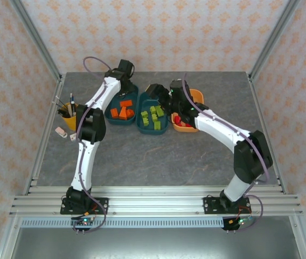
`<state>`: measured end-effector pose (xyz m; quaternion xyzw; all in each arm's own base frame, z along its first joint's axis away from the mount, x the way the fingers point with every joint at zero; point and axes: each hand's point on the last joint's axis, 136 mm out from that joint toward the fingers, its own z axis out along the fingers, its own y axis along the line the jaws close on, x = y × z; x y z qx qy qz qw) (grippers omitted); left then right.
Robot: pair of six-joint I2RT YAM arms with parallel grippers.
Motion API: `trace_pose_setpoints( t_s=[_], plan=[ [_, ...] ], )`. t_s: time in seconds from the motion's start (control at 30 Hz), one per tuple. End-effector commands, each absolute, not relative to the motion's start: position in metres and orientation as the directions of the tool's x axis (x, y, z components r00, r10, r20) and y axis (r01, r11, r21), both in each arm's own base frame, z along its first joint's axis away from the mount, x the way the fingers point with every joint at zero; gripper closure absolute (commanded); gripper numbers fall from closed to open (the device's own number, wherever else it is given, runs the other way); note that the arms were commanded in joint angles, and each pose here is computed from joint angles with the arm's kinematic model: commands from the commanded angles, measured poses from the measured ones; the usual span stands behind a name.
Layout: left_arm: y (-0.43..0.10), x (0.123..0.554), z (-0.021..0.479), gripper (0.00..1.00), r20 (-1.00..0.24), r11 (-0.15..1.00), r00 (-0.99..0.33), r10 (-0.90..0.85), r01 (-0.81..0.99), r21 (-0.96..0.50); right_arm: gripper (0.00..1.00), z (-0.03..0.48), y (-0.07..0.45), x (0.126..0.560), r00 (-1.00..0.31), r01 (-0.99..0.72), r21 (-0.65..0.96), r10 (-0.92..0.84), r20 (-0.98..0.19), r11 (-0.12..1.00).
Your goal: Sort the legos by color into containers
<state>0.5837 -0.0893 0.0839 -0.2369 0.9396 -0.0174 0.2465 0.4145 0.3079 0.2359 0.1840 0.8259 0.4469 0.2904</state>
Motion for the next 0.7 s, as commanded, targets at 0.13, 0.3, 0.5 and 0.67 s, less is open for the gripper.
trace_pose_setpoints(
  t_s=[0.13, 0.3, 0.5, 0.67],
  plan=[
    [-0.086, 0.591, 0.070, 0.67, -0.427, 0.879, -0.772, -0.471, -0.449, -0.158, 0.00, 0.248, 0.309, 0.417, -0.770, 0.050, 0.853, 0.563, -0.298, 0.520],
    [-0.087, 0.588, 0.054, 0.64, -0.396, 0.874, -0.782, -0.481, -0.462, -0.150, 0.00, 0.245, 0.306, 0.413, -0.779, 0.061, 0.838, 0.551, -0.299, 0.542],
    [-0.081, 0.580, 0.058, 0.47, -0.390, 0.865, -0.778, -0.493, -0.488, -0.119, 0.00, 0.252, 0.298, 0.411, -0.766, 0.059, 0.817, 0.551, -0.331, 0.573],
    [-0.081, 0.579, 0.096, 0.38, -0.432, 0.863, -0.753, -0.497, -0.481, -0.154, 0.00, 0.272, 0.285, 0.408, -0.737, 0.032, 0.785, 0.545, -0.399, 0.619]
  ],
)
